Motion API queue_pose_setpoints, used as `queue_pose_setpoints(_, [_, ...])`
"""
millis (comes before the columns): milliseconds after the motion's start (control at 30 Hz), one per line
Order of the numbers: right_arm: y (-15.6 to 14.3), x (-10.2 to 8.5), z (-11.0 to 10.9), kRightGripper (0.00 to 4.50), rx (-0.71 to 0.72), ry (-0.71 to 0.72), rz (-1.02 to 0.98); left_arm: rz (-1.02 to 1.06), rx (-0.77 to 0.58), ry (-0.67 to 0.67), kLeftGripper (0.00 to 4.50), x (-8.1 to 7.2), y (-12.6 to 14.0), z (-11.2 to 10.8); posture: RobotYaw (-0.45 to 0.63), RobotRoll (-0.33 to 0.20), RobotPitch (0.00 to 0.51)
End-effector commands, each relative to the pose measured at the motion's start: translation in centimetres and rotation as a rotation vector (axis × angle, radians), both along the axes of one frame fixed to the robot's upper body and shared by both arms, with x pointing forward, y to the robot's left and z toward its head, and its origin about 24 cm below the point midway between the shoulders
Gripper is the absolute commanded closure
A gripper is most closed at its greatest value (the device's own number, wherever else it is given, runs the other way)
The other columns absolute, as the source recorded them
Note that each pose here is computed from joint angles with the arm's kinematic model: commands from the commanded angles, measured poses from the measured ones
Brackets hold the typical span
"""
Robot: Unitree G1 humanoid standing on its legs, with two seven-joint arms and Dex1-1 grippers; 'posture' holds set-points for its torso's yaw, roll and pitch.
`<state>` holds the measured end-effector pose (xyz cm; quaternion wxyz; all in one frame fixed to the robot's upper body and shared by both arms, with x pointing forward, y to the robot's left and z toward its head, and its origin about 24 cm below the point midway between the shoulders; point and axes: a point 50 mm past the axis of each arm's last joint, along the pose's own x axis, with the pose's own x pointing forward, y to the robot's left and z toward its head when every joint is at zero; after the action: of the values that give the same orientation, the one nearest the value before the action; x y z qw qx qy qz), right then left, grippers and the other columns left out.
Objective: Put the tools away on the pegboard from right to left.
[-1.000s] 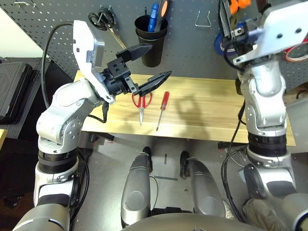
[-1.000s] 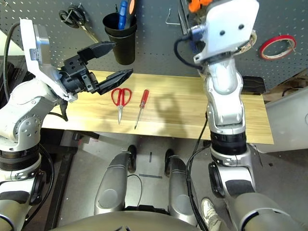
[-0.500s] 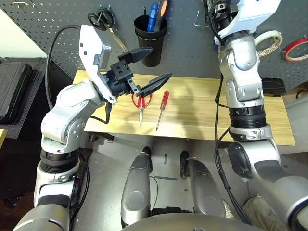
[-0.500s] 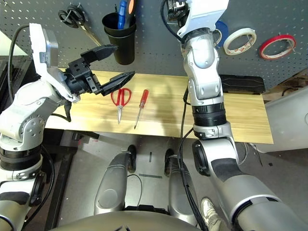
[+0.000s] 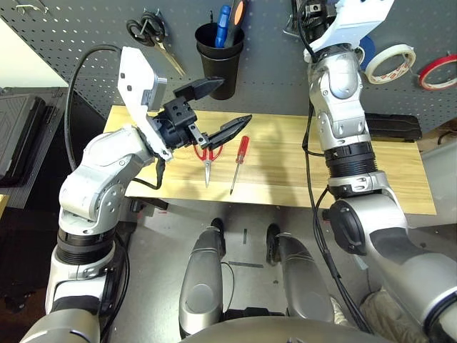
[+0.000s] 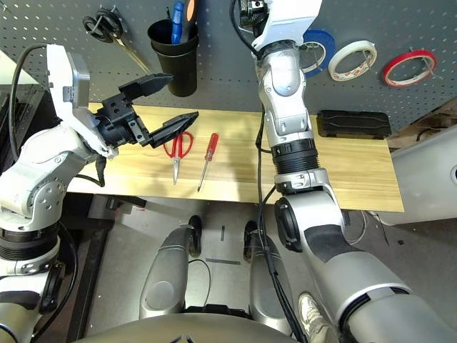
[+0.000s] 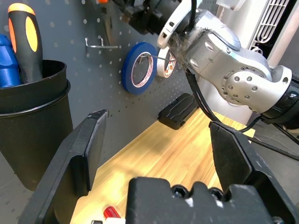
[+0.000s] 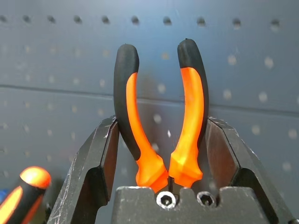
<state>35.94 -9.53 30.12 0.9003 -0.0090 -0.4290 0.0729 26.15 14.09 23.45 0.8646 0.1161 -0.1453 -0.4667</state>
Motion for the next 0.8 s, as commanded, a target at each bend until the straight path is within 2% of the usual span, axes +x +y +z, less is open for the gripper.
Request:
queue_pose_setpoints(33, [0.7,-0.9,1.1,1.43,-0.052,-0.103,0.011,-0.015,0.012,-0.004,0.0,-0.4,-0.2,-0.2,0.22,0.0,0.288])
queue_pose_setpoints(300, [1.1,-1.5,1.2,1.43,-0.073,-0.147,0.021,-0.028,0.014,-0.006,0.0,-0.1,-0.5,-0.2,0.21,0.0,0.279])
queue_pose_setpoints(800, [0.7,0.2,-1.3,1.43,-0.023,0.001,-0.03,-0.018,0.024,0.008,0.0,-0.3,-0.4,-0.5,0.23,0.0,0.295])
